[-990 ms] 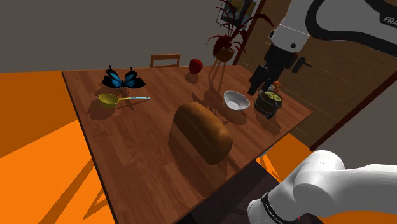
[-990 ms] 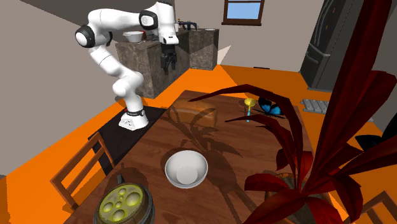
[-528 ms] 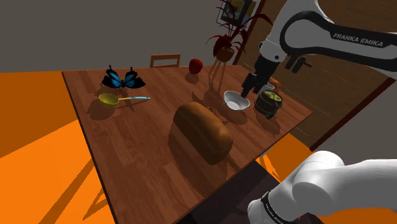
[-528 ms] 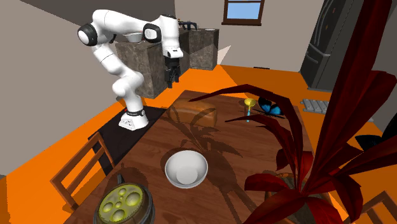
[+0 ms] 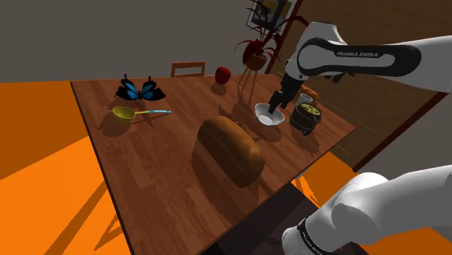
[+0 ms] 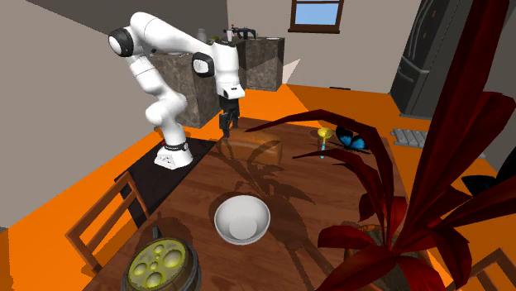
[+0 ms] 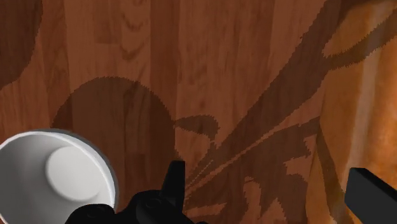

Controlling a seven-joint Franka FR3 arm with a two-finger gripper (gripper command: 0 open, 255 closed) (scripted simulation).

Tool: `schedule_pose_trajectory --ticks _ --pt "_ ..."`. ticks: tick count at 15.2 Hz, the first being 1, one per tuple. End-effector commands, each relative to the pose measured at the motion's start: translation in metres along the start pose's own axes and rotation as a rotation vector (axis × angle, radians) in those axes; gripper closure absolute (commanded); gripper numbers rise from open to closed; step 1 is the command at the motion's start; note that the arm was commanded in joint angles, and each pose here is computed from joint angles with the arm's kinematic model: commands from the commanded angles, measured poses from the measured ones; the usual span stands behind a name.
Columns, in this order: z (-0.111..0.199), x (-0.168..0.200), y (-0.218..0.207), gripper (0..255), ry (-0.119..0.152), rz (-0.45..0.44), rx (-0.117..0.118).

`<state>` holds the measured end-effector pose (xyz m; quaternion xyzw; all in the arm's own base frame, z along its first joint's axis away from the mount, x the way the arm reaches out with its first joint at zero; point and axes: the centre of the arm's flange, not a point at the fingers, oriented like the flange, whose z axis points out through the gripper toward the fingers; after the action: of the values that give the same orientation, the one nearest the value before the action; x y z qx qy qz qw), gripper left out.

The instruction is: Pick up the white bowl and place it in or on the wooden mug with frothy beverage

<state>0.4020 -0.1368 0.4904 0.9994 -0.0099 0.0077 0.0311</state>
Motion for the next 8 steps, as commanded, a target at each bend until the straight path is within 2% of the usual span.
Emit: schedule_pose_trajectory --ticks 1,8 --pt "0.015 0.014 0.014 0 0.005 -0.005 -0.006" --pt "0.068 0.06 0.071 0 0.016 -0.021 -0.024"
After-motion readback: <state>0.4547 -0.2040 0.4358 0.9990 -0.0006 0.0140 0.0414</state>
